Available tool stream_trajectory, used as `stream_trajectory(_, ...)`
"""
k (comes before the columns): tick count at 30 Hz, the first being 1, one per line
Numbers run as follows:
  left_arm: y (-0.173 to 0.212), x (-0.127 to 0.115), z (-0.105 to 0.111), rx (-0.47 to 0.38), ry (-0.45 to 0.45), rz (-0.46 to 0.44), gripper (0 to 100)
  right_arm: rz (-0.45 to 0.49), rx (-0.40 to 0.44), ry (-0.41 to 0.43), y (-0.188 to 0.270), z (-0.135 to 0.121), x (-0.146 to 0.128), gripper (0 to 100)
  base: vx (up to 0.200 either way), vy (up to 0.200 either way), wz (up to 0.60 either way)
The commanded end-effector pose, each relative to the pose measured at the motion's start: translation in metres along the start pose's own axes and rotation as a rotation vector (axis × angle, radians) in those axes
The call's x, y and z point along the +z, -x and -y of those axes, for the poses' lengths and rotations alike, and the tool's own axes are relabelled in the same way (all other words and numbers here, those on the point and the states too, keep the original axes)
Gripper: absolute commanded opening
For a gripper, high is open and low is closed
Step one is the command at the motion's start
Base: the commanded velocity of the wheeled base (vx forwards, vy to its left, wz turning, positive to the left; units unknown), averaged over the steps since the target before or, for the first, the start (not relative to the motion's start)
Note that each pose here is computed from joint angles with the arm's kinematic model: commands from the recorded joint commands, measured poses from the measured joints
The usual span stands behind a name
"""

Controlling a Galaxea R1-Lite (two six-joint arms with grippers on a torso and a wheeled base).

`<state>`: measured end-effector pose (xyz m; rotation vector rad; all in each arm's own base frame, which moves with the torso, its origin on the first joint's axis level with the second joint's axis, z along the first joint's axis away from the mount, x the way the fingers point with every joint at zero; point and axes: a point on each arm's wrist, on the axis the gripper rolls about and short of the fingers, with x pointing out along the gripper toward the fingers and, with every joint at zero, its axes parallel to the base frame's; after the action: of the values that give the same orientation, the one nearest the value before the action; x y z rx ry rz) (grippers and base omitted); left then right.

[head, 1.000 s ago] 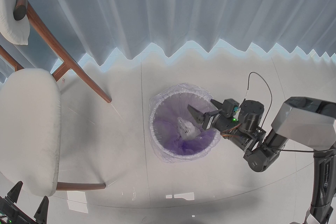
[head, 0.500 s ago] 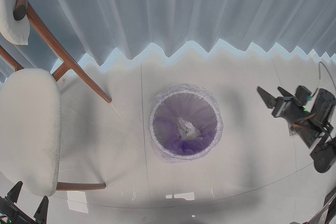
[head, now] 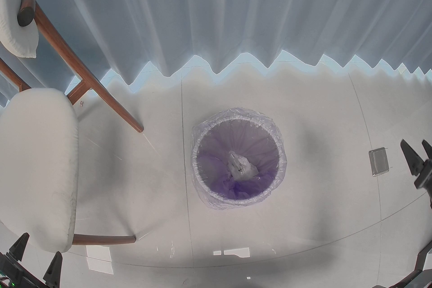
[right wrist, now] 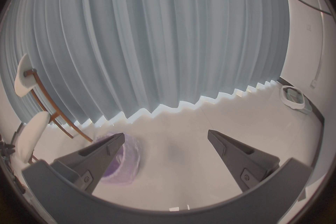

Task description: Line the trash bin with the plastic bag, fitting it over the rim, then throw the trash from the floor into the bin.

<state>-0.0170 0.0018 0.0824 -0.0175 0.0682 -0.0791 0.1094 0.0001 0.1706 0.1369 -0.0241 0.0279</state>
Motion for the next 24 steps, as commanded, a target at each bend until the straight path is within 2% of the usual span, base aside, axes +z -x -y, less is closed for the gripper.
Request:
stream_trajectory(1,-0.0014,-0.0047,-0.0001,0.0,0.0,-0.018,100,-0.066,-0.169,0.089,0.1261,0.0064,-0.0847,100,0.0,0.0,0.0)
stream_trajectory(6,-0.0014,-0.0047,-0.0001,0.0,0.0,-0.018,100,-0.099,-0.173,0.069,0.1258,0.0053,-0.0845,100,0.0,0.0,0.0)
stream_trajectory(8,-0.0014,-0.0047,-0.0001,0.0,0.002,-0.018,100,-0.108,-0.12,0.075,0.1253,0.0043,-0.0845,100,0.0,0.0,0.0)
stream_trajectory(11,-0.0014,-0.0047,-0.0001,0.0,0.002,-0.018,100,-0.118,0.055,0.067,0.1257,0.0004,-0.0847,100,0.0,0.0,0.0)
stream_trajectory(13,-0.0014,-0.0047,-0.0001,0.0,0.002,-0.018,100,-0.114,0.079,0.08,0.1262,-0.0002,-0.0849,100,0.0,0.0,0.0)
stream_trajectory(15,-0.0014,-0.0047,-0.0001,0.0,0.002,-0.018,100,-0.109,0.067,0.102,0.1262,0.0001,-0.085,100,0.0,0.0,0.0)
stream_trajectory(16,-0.0014,-0.0047,-0.0001,0.0,0.003,-0.018,100,-0.107,0.033,0.111,0.1261,0.0005,-0.0849,100,0.0,0.0,0.0)
stream_trajectory(19,-0.0014,-0.0047,-0.0001,0.0,0.003,-0.018,100,-0.073,-0.233,0.091,0.1257,0.0041,-0.0848,100,0.0,0.0,0.0)
stream_trajectory(20,-0.0014,-0.0047,-0.0001,0.0,0.003,-0.018,100,-0.073,-0.233,0.091,0.1257,0.0041,-0.0848,100,0.0,0.0,0.0)
stream_trajectory(21,-0.0014,-0.0047,-0.0001,0.0,0.003,-0.018,100,-0.04,-0.366,0.048,0.1264,0.0051,-0.0844,100,0.0,0.0,0.0)
stream_trajectory(24,-0.0014,-0.0047,-0.0001,0.0,0.003,-0.018,100,-0.011,-0.482,0.072,0.1278,0.0022,-0.0854,100,0.0,0.0,0.0)
